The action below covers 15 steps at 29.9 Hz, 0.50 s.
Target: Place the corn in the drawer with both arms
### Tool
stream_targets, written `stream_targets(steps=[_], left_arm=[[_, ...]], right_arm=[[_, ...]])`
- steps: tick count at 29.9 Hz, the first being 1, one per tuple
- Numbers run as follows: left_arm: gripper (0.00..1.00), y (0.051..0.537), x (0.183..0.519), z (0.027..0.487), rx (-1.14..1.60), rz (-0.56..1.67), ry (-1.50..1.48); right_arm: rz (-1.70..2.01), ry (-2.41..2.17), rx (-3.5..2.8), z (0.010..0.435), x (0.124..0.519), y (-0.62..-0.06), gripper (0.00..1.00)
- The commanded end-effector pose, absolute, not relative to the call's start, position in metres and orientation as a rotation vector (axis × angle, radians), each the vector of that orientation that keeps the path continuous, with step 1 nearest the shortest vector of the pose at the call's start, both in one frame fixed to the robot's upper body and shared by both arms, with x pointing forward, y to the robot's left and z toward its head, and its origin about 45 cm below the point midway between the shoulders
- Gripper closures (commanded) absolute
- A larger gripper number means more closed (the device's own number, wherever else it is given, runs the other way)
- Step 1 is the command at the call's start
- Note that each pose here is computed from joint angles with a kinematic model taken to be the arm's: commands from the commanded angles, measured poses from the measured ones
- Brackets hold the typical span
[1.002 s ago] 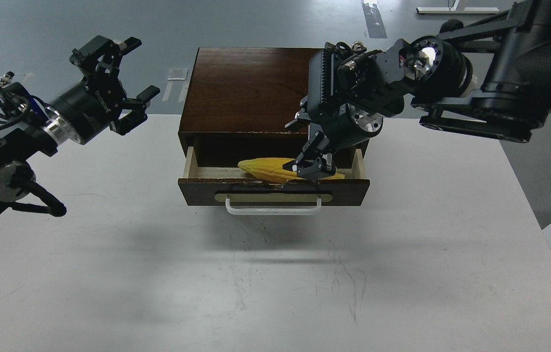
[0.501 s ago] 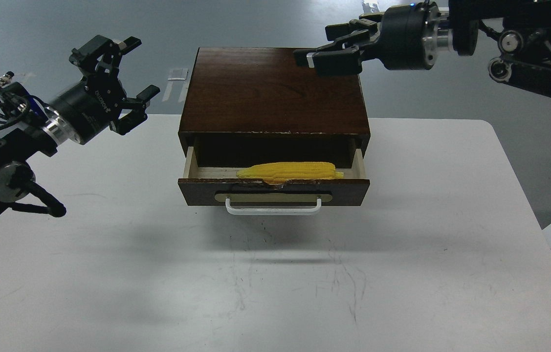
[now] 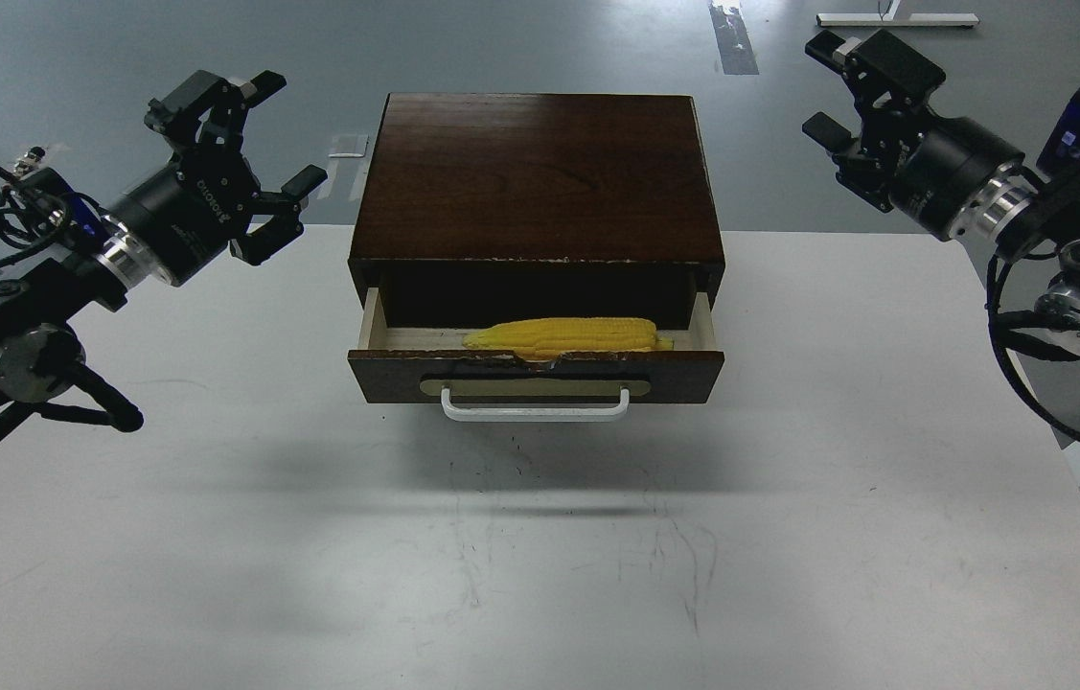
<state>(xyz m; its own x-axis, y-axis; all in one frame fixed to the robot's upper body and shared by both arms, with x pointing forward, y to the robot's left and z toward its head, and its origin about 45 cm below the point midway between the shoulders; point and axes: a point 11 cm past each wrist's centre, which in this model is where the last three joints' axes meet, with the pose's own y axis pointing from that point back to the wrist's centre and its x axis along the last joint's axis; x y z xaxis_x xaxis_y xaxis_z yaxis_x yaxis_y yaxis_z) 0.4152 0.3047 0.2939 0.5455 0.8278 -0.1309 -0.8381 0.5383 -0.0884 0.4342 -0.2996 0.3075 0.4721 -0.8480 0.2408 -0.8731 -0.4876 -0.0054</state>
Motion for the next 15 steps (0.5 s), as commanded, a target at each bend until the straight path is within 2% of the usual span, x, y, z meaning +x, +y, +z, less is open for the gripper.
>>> stream_targets(steps=[1,7,15], left_arm=[[0.02,0.304,0.415,0.294,-0.16,0.992,0.081],[0.02,0.306,0.413,0.289,-0.167,0.997,0.098],[0.02,0.305,0.411,0.285,-0.167,0.996,0.106]], right_arm=[[0.105,-1.654,2.612,0.281,0.427,-0.305,0.0],[-0.072,-1.735,2.595,0.244,0.418,-0.306,0.0],[-0.121,-1.735,2.594,0.232,0.412,-0.303,0.0]])
